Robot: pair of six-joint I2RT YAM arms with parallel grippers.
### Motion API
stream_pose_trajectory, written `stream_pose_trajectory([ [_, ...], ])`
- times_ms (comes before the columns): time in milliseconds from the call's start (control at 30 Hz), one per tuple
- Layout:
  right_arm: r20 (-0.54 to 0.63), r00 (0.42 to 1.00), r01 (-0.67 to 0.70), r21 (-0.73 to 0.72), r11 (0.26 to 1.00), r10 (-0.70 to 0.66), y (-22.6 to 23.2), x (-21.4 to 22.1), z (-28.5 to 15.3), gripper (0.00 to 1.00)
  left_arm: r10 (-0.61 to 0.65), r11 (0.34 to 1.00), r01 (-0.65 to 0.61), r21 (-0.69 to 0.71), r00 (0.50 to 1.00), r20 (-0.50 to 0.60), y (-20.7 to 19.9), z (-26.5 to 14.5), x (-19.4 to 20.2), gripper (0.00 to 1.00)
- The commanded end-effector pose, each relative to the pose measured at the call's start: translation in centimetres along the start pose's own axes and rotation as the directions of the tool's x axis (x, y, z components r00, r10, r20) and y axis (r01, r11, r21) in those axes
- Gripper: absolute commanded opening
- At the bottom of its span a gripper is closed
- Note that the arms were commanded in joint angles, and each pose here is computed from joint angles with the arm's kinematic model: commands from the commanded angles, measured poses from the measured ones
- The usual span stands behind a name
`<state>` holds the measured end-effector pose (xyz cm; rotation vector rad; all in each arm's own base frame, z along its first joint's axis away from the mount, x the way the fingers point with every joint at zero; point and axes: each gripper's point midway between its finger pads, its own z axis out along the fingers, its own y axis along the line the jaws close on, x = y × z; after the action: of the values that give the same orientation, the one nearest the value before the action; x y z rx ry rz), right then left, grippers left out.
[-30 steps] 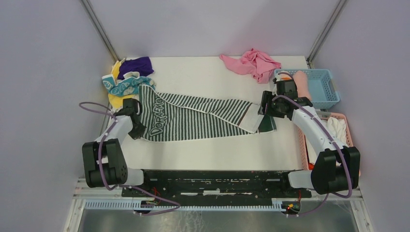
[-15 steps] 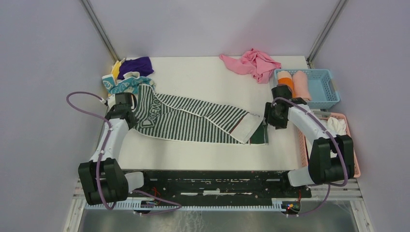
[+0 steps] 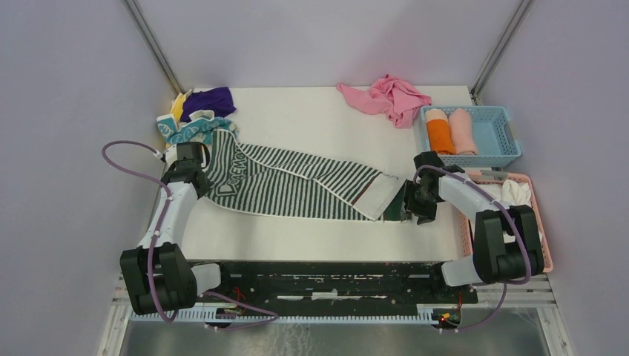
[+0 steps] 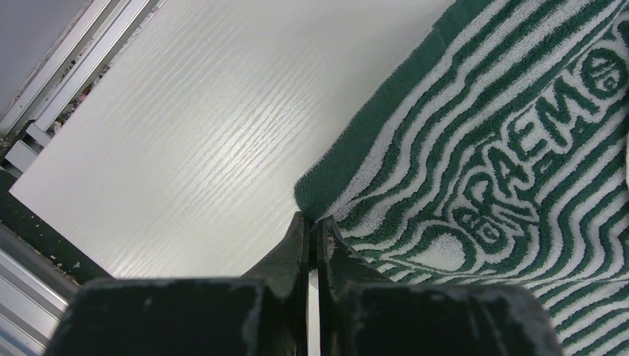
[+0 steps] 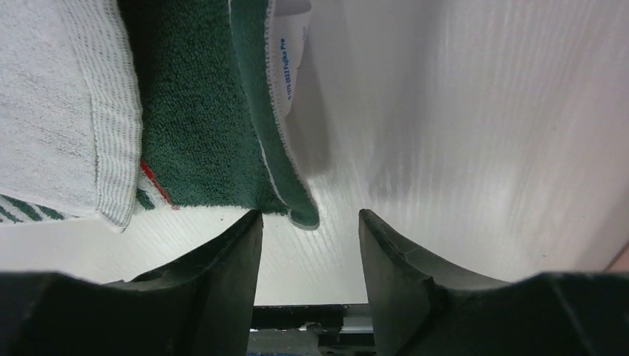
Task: Roll the towels
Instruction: Flatten out the towel at the center of the board.
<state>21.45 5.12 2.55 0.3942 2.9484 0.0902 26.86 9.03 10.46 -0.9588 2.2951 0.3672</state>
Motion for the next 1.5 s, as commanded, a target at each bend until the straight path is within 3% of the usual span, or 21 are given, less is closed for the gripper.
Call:
stream_pose_trajectory([
  [0, 0.020, 1.000, -0.013, -0.076, 0.997, 0.014, 1.5, -0.5, 0.6, 0.57, 0.010, 1.000, -0.012, 0.021, 0.998, 0.062, 0.0, -0.5, -1.6, 0.03],
  [300, 0.027, 0.999, -0.040, -0.097, 0.994, 0.042, 1.1, -0.7, 2.3, 0.35, 0.009, 0.999, -0.011, 0.031, 0.998, 0.063, -0.2, -0.6, -1.6, 0.03],
  [433, 0.044, 0.998, -0.045, -0.126, 0.991, 0.051, 1.4, -0.8, 1.8, 0.20, 0.008, 0.999, -0.010, 0.034, 0.998, 0.065, -0.2, -0.7, -1.6, 0.03],
  [600, 0.126, 0.991, -0.022, -0.157, 0.987, 0.042, 2.0, -2.5, -2.7, 0.05, -0.030, 0.998, 0.023, 0.063, 0.994, 0.106, -0.7, -2.5, -3.8, 0.03],
  [733, 0.277, 0.960, 0.010, -0.176, 0.984, 0.039, 2.8, -6.3, -9.5, 0.00, -0.114, 0.982, 0.080, 0.169, 0.973, 0.202, -2.5, -6.8, -9.4, 0.03],
  [900, 0.499, 0.861, -0.023, -0.159, 0.987, 0.100, 1.9, -10.2, -18.3, 0.00, -0.196, 0.967, 0.119, 0.227, 0.913, 0.357, -2.8, -13.7, -17.5, 0.03],
  [1033, 0.620, 0.774, -0.049, -0.148, 0.988, 0.132, 0.5, -11.0, -24.1, 0.00, -0.268, 0.949, 0.150, 0.277, 0.847, 0.460, -1.2, -19.8, -21.4, 0.03],
  [1167, 0.719, 0.680, -0.035, -0.163, 0.986, 0.143, -0.6, -9.7, -30.1, 0.00, -0.316, 0.935, 0.163, 0.315, 0.785, 0.532, 1.8, -25.4, -21.9, 0.03],
  [1467, 0.856, 0.493, 0.006, -0.184, 0.983, 0.157, -3.8, -2.5, -39.5, 0.00, -0.443, 0.890, 0.195, 0.413, 0.590, 0.675, 10.4, -36.1, -18.7, 0.06],
])
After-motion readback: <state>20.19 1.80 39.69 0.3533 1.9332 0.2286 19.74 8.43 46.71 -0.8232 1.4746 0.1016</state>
